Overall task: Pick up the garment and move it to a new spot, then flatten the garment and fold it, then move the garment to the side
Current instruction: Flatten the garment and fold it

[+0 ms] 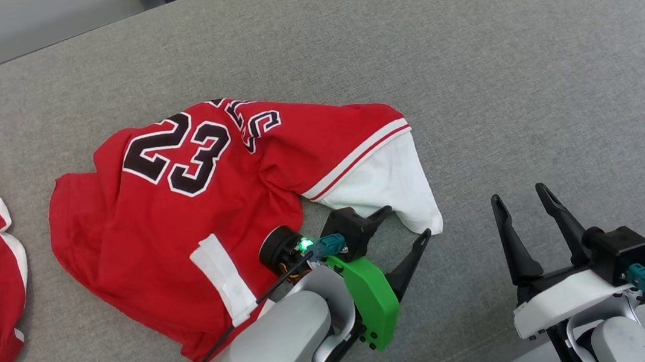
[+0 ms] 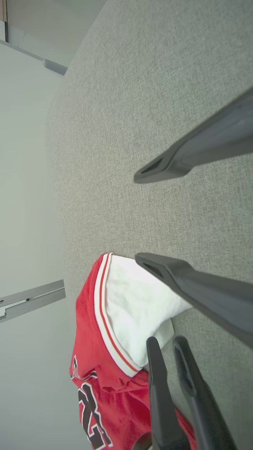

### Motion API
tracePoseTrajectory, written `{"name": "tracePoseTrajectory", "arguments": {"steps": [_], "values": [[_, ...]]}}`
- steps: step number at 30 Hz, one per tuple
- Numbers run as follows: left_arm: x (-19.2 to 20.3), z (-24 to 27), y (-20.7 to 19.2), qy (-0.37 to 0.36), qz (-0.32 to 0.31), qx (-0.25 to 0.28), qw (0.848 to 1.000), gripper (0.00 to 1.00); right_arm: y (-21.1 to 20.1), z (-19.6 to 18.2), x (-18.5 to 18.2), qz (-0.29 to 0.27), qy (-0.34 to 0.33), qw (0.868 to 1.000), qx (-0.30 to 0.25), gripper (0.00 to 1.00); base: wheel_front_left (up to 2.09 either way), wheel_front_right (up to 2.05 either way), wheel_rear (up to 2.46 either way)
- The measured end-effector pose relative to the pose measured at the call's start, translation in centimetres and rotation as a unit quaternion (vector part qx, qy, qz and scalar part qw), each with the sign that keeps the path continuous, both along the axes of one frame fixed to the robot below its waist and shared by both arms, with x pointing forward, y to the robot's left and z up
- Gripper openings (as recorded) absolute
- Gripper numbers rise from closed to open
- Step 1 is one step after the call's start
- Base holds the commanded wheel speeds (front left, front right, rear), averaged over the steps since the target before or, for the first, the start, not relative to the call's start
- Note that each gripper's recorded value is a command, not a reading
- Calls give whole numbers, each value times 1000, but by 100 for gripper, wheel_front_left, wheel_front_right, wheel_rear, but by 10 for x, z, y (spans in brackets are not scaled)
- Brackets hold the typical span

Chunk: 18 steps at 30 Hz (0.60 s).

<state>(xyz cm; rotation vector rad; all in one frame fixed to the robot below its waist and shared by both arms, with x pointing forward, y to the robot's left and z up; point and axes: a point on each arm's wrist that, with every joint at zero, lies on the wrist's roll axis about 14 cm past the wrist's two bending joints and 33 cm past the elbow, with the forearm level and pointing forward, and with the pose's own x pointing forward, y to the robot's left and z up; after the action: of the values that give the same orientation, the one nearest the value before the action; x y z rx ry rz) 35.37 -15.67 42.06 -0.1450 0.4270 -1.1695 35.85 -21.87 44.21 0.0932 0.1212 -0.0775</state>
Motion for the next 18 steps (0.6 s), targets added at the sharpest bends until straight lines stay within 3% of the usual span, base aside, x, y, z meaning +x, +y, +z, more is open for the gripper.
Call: {"name": "tracePoseTrajectory", "arguments": {"steps": [5, 9, 13, 18], "values": [[6, 10, 8, -15, 31, -22, 999, 100, -3, 2, -7, -7, -2, 1000, 0, 100, 0, 0, 0], [21, 32, 30, -40, 109, -52, 992, 100, -9, 7, -16, -17, -9, 1000, -2, 100, 0, 0, 0], [39, 64, 63, -91, 187, -83, 975, 100, -8, 16, -17, -13, -22, 1000, -11, 100, 0, 0, 0], [45, 74, 121, -132, 283, -74, 947, 100, -3, 27, -13, -1, -41, 999, -20, 100, 0, 0, 0]]}}
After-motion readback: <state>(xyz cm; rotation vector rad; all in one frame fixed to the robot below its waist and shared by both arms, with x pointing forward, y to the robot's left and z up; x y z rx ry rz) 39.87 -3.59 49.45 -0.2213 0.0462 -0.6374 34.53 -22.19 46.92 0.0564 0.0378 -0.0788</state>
